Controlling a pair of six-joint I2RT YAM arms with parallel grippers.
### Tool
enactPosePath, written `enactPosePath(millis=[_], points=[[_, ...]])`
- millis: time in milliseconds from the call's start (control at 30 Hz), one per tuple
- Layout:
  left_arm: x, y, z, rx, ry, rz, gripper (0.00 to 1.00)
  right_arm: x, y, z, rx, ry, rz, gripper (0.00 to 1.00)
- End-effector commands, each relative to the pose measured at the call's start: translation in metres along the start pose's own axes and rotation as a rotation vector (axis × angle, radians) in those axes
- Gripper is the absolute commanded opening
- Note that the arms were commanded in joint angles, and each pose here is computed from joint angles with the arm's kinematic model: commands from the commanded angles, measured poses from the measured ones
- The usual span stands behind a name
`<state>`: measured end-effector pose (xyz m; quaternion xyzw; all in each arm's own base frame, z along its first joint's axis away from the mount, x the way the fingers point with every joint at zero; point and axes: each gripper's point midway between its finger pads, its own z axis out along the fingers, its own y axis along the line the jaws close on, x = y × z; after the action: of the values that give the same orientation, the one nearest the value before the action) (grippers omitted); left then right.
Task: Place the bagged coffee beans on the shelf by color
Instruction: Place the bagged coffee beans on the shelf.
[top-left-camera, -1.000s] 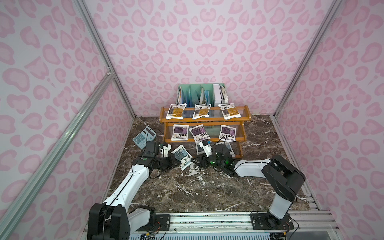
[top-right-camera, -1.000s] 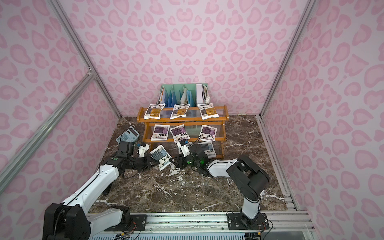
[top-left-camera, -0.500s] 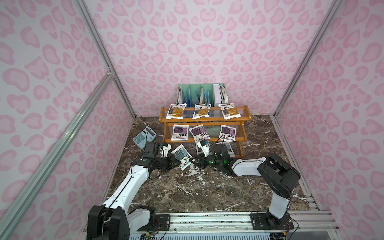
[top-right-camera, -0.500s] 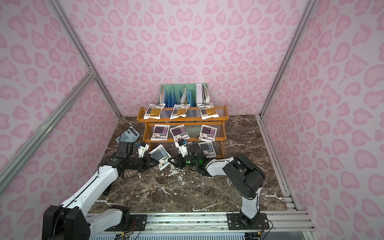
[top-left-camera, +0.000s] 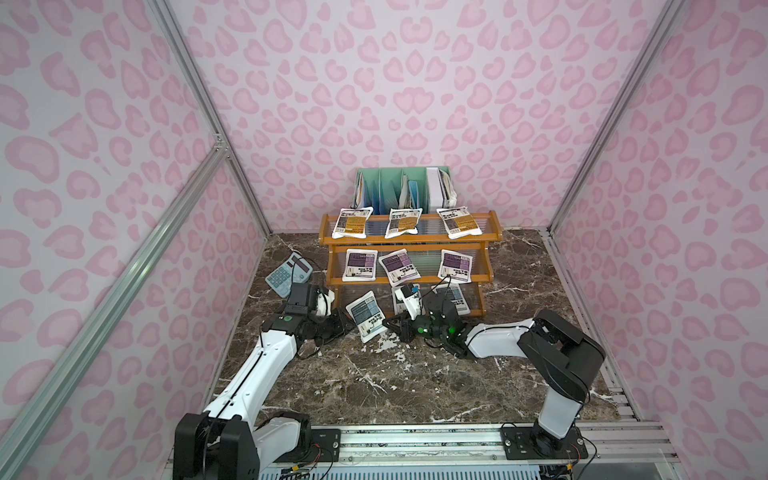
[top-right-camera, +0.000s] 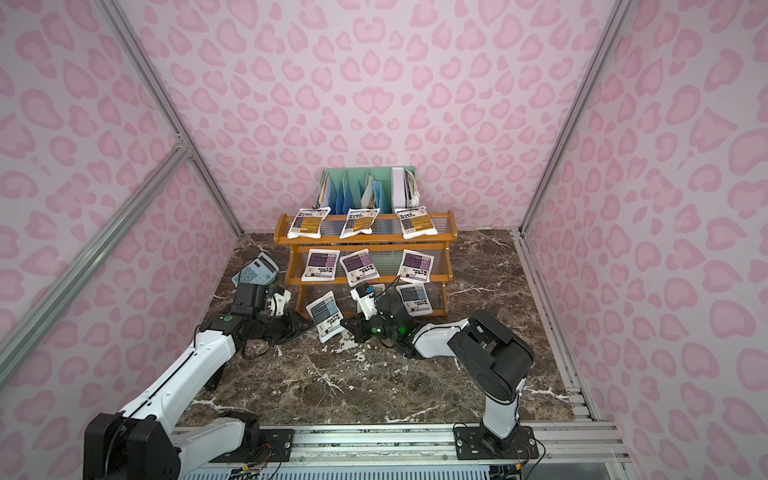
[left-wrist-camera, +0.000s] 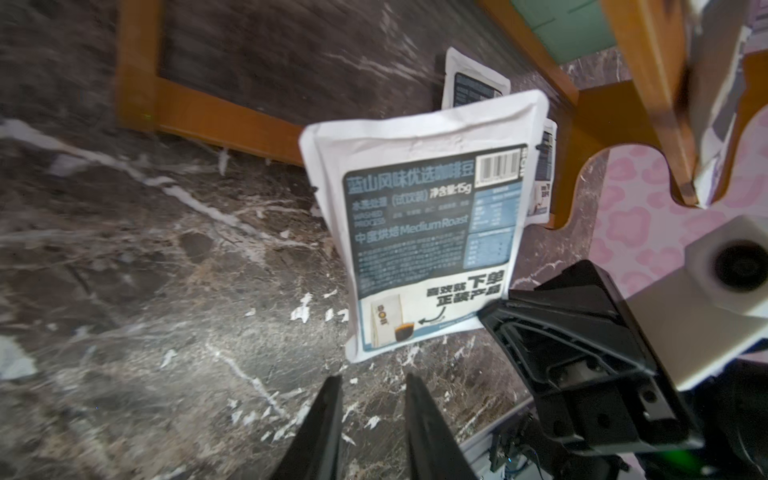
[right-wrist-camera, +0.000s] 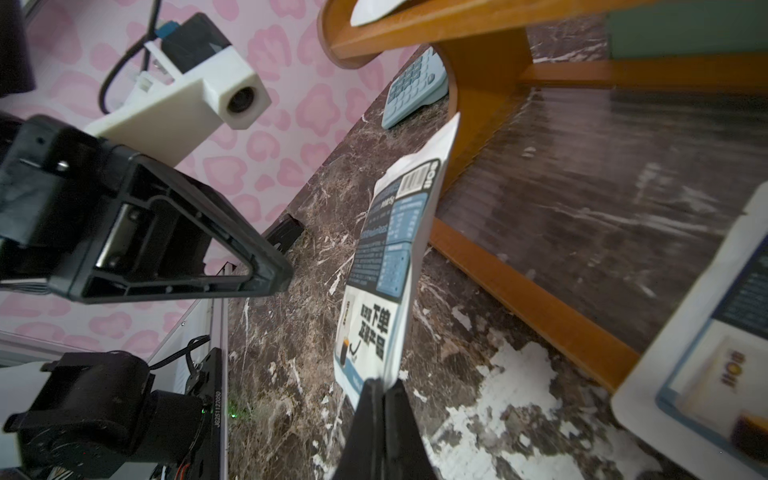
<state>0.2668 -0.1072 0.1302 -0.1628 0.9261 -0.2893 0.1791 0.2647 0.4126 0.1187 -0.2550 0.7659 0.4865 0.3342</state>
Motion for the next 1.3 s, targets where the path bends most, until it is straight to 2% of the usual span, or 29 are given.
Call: enactPosePath(millis=[0,367,800,867,933,1000,1133,1267], points=[[-0.006,0.040,-0.013,-0.226,-0.091,-0.063,0.30,-0.018,-0.008,0.005,0.072,-0.079,-0.032,0.00],[-0.005,0.048,-0.024,-0.274,-0.121,-0.059,0.30,-0.036,-0.027,0.047,0.220,-0.156,-0.059,0.00],[-0.002,0.047,-0.021,-0.268,-0.097,-0.050,0.31,-0.036,-0.051,0.049,0.305,-0.259,-0.007,0.00],[-0.002,0.046,-0.020,-0.262,-0.093,-0.048,0.31,-0.038,-0.051,0.049,0.300,-0.257,-0.006,0.11],[-0.002,0.046,-0.019,-0.261,-0.090,-0.047,0.31,-0.040,-0.048,0.049,0.290,-0.254,-0.015,0.33],[-0.002,0.046,-0.020,-0.261,-0.090,-0.047,0.31,-0.040,-0.045,0.049,0.286,-0.244,-0.022,0.46],[-0.002,0.046,-0.020,-0.265,-0.089,-0.049,0.31,-0.032,-0.039,0.048,0.296,-0.184,-0.061,0.57],[-0.003,0.052,-0.022,-0.302,-0.096,-0.057,0.31,-0.016,-0.029,0.038,0.331,-0.115,-0.130,0.59]])
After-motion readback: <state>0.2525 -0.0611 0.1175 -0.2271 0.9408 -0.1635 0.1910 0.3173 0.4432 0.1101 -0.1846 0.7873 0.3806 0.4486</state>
